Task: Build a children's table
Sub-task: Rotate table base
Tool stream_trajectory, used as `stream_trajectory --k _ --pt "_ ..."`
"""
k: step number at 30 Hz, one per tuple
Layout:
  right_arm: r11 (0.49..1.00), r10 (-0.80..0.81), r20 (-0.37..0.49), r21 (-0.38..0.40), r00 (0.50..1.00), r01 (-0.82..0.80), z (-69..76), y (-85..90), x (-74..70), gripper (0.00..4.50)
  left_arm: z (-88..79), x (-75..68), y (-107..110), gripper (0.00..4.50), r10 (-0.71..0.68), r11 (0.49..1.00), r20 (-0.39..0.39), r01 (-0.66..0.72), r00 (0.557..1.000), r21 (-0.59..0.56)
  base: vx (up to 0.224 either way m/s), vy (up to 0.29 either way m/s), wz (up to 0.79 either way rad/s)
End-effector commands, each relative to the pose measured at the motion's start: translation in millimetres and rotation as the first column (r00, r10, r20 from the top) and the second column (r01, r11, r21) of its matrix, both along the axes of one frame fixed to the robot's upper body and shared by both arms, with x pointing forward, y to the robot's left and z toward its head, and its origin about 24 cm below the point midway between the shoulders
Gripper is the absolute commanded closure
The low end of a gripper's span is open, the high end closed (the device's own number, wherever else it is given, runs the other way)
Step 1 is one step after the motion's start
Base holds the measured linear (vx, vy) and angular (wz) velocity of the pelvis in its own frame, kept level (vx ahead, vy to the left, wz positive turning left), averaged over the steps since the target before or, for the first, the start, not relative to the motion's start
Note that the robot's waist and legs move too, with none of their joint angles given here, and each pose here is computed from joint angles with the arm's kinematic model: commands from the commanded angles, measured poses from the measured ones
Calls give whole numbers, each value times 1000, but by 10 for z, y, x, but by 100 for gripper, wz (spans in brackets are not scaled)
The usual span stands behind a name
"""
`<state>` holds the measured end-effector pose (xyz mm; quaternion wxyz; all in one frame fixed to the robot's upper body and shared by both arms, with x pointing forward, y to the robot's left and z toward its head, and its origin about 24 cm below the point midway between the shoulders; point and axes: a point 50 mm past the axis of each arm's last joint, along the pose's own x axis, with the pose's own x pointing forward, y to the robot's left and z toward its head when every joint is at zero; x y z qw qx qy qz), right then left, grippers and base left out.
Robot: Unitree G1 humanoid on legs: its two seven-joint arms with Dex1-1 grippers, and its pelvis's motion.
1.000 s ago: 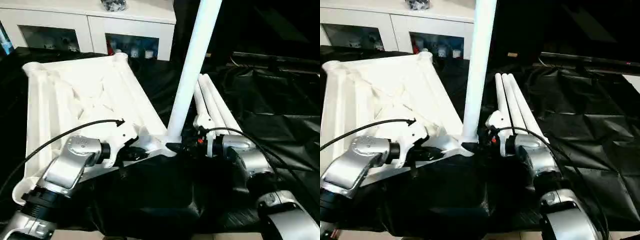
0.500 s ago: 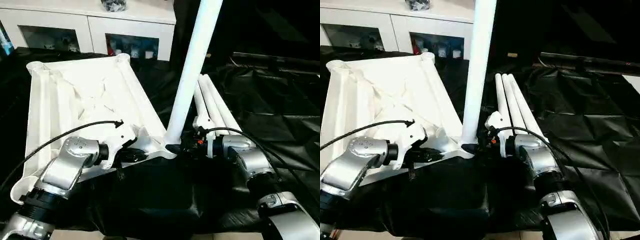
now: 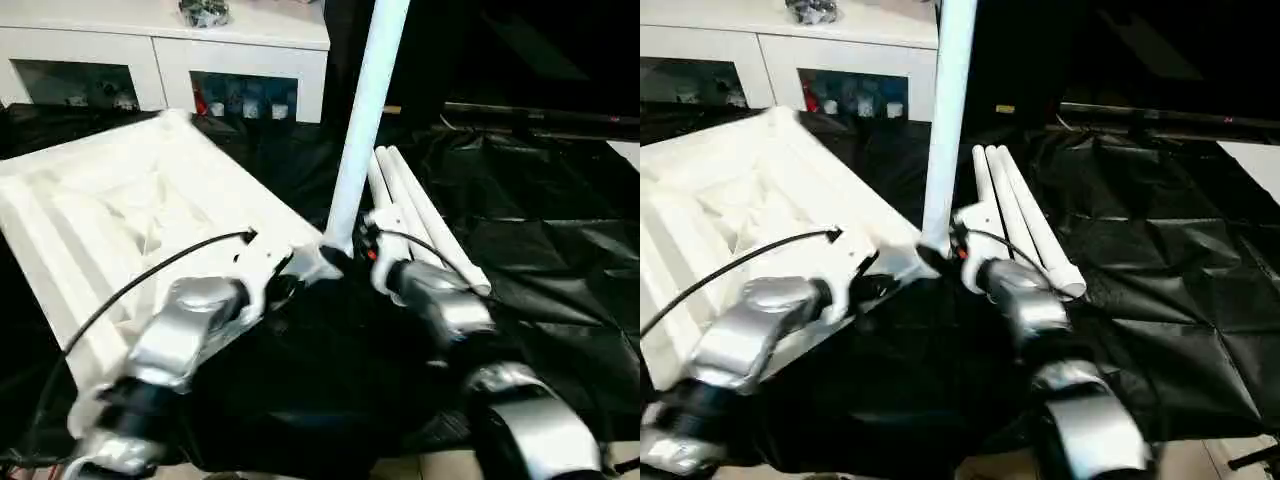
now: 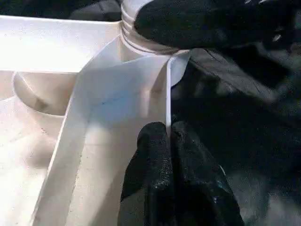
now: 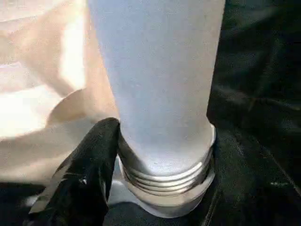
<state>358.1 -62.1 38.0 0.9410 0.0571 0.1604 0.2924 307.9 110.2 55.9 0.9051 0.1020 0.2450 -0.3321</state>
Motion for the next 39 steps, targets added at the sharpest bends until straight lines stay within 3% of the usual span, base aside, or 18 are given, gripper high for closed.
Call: stream_trajectory --k 1,3,4,10,18,22,30,35,37,39 --pt "995 104 -78 14 991 -104 -149 294 -151 143 238 3 -359 450 -110 990 91 118 990 -82 0 0 0" --pt "995 95 -76 39 993 -92 -134 265 -135 143 235 -2 -362 450 -112 989 90 120 990 -85 0 0 0" --pt "995 89 -74 46 993 -86 -127 251 -127 106 234 -2 -363 450 -110 989 90 118 990 -86 0 0 0" --pt "997 67 43 -31 997 -66 -40 66 -47 95 231 49 -338 450 -78 993 85 85 993 -82 0 0 0" --pt "998 41 151 -51 988 -33 112 -239 -25 95 239 324 -244 450 48 996 108 -39 993 -80 0 0 0" --pt "998 -1 167 -59 986 11 123 -321 -35 95 229 437 -244 450 98 994 126 -90 987 -65 0 0 0" --pt "998 -24 164 -59 986 34 149 -333 -59 95 194 531 -152 450 200 980 143 -201 969 -7 0 0 0" --pt "993 -69 147 -81 987 81 143 -367 -32 95 232 531 -181 450 148 989 188 -150 971 -3 0 0 0" --pt "992 -76 145 -84 987 89 147 -370 -30 90 243 498 -192 406 108 994 197 -109 975 -2 0 0 0" --pt "991 -86 144 -87 986 99 150 -375 -24 90 268 487 -168 395 105 994 204 -105 973 -10 0 0 0"
